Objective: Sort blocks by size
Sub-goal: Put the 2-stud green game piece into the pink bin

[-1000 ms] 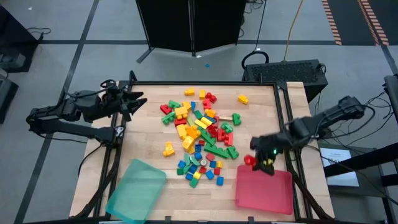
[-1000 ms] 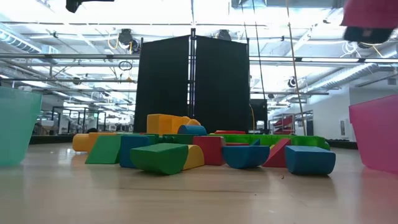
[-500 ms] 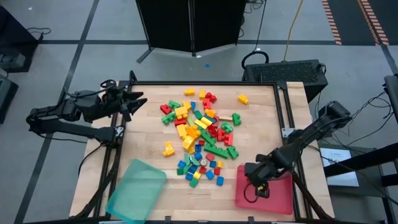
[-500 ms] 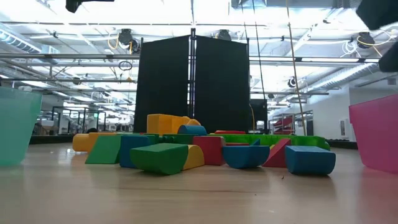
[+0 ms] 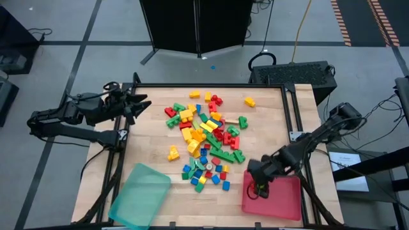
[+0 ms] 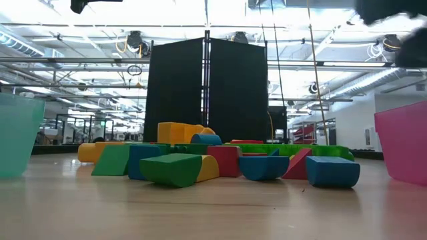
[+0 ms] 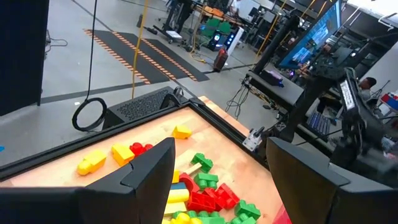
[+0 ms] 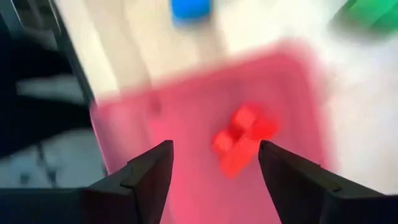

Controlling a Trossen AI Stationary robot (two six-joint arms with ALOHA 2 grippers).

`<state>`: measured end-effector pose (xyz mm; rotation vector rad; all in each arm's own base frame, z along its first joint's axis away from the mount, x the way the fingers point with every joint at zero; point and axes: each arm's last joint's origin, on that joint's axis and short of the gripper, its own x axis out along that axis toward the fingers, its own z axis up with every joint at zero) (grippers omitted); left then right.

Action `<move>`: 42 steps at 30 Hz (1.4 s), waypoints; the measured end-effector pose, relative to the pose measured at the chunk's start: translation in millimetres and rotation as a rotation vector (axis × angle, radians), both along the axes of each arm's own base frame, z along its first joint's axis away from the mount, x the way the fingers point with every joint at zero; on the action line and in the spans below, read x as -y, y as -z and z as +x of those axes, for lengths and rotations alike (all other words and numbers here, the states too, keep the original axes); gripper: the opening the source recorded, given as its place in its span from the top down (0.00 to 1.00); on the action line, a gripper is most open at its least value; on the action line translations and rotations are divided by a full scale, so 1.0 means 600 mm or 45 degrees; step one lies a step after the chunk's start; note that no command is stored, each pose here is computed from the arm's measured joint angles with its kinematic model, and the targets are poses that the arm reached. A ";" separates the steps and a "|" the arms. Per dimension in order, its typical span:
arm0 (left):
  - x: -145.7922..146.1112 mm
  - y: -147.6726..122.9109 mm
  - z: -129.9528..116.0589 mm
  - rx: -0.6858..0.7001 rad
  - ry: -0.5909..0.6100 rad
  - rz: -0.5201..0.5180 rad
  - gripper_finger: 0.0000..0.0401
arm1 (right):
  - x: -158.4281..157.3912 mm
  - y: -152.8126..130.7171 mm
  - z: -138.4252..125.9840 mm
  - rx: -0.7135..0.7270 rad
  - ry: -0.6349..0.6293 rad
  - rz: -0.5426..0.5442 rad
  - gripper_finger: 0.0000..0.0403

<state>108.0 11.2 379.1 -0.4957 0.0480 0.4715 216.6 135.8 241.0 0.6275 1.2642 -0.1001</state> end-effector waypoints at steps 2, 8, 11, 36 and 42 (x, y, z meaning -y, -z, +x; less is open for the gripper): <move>0.000 0.000 0.000 -0.006 0.002 0.012 0.36 | 0.022 -0.028 0.007 0.127 0.074 -0.104 0.44; 0.000 0.000 0.000 -0.006 0.002 0.011 0.36 | 0.100 -0.034 0.030 0.125 0.302 -0.346 0.46; 0.000 0.000 0.000 -0.004 0.001 0.006 0.36 | 0.119 -0.006 0.044 0.026 0.360 -0.331 0.45; 0.000 0.000 0.000 -0.007 0.008 0.010 0.36 | 0.138 0.137 0.127 -0.288 0.331 -0.307 0.45; 0.000 0.000 0.000 -0.006 0.008 0.010 0.36 | 0.137 0.168 0.135 -0.342 0.303 -0.322 0.50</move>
